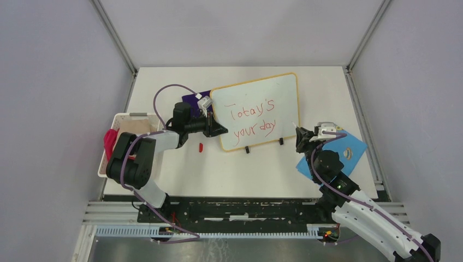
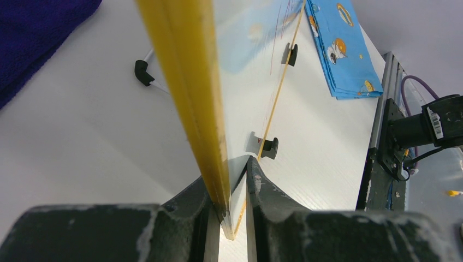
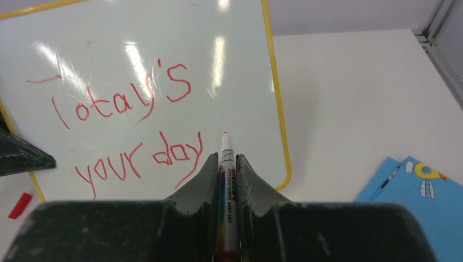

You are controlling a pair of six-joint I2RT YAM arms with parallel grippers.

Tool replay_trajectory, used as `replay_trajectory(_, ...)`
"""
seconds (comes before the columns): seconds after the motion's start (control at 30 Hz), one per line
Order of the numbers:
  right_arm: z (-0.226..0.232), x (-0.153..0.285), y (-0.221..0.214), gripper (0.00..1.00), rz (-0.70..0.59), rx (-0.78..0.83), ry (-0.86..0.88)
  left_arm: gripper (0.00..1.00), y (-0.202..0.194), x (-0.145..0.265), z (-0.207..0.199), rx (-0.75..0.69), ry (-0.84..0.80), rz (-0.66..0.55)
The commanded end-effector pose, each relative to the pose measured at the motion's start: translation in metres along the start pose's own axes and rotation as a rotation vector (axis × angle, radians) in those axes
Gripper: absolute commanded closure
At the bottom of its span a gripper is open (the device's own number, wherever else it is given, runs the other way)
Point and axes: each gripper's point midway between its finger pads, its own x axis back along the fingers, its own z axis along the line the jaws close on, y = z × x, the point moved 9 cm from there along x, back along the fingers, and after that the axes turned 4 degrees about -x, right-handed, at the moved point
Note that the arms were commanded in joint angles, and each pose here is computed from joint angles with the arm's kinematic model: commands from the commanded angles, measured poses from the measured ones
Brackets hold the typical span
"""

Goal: Write a sentence on the whiteboard

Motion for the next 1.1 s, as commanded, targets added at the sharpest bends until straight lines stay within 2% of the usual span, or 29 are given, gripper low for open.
replay_trajectory(0.0, -0.007, 0.001, -0.024, 1.00, 0.056, 0.014, -0.044, 0.98, -0.045, -0.001, 0.018, 0.026, 0.166, 0.169)
replay_trajectory(0.37, 0.001, -0.004, -0.037, 1.00, 0.065, -0.031, 0.027, 0.98, -0.045, -0.001, 0.019, 0.028, 0.165, 0.174)
replay_trajectory(0.8, 0.018, -0.020, -0.013, 1.00, 0.020, -0.067, 0.040, 0.98, -0.046, -0.001, 0.019, 0.031, 0.164, 0.177)
replay_trajectory(1.07, 0.015, -0.024, -0.019, 1.00, 0.014, -0.077, 0.033, 0.98, -0.046, -0.001, 0.020, 0.034, 0.166, 0.176)
